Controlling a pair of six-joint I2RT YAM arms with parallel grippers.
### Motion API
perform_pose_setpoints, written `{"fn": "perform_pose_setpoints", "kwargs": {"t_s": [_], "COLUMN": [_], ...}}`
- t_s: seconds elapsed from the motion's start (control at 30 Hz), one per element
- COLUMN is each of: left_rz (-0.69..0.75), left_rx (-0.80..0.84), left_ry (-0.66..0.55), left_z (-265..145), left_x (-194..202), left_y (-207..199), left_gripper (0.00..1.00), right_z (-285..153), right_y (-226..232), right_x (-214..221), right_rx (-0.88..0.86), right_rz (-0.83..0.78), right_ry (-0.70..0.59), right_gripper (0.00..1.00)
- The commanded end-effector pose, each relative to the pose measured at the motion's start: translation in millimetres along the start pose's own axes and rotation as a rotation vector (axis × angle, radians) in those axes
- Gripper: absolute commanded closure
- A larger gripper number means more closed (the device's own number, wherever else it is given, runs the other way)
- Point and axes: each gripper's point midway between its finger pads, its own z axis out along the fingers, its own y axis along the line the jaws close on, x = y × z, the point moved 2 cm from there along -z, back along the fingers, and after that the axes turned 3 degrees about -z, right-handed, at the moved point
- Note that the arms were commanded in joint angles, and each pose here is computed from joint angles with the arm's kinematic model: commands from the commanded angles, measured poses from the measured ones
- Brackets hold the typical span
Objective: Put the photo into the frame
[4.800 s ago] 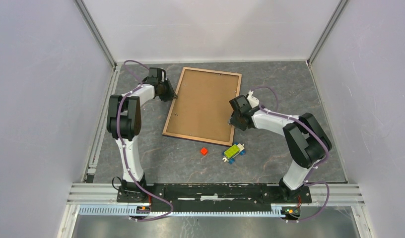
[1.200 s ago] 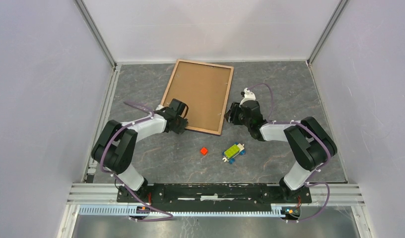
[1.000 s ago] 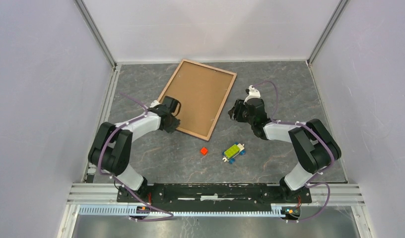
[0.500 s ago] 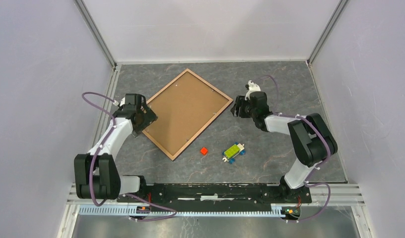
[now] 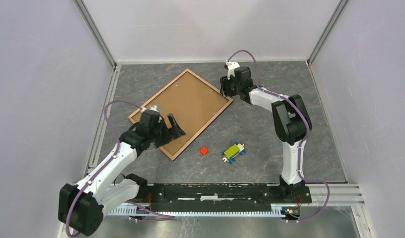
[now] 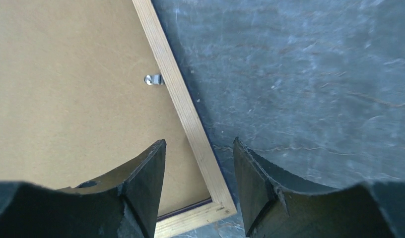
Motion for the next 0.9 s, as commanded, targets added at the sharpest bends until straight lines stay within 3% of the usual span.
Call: {"fn": "perform_pose_setpoints", "kwargs": {"t_s": [0.0, 0.27, 0.4, 0.63, 0.87], "left_rz": [-0.068, -0.088, -0.145, -0.232, -0.297], "left_rx": [0.073, 0.045, 0.009, -0.143, -0.263], "left_ry": [0.057, 0.188, 0.243, 0.163, 0.099], "left_z": [13.5, 55.5, 74.3, 89.7, 87.4], "left_x": [29.2, 52.8, 61.8, 44.0, -9.1], "left_y": [-22.1, -37.1, -35.3, -6.0, 44.7], "left_gripper": [0.0, 0.06, 0.06, 0.05, 0.06], "right_z": [12.0, 19.7, 20.5, -8.9, -62.6], "right_y": [3.8, -2.6, -7.7, 5.0, 21.3], "right_x": [12.1, 22.4, 36.4, 66.9, 118.5], "right_rx": [0.045, 0.089, 0.124, 0.089, 0.021], "right_rz": [-0.036, -0.008, 0.002, 0.002, -0.01], "right_ry": [0.093, 0.101, 0.148, 0.206, 0.316], "right_gripper": [0.44, 0.54, 0.65, 0.88, 0.92]}}
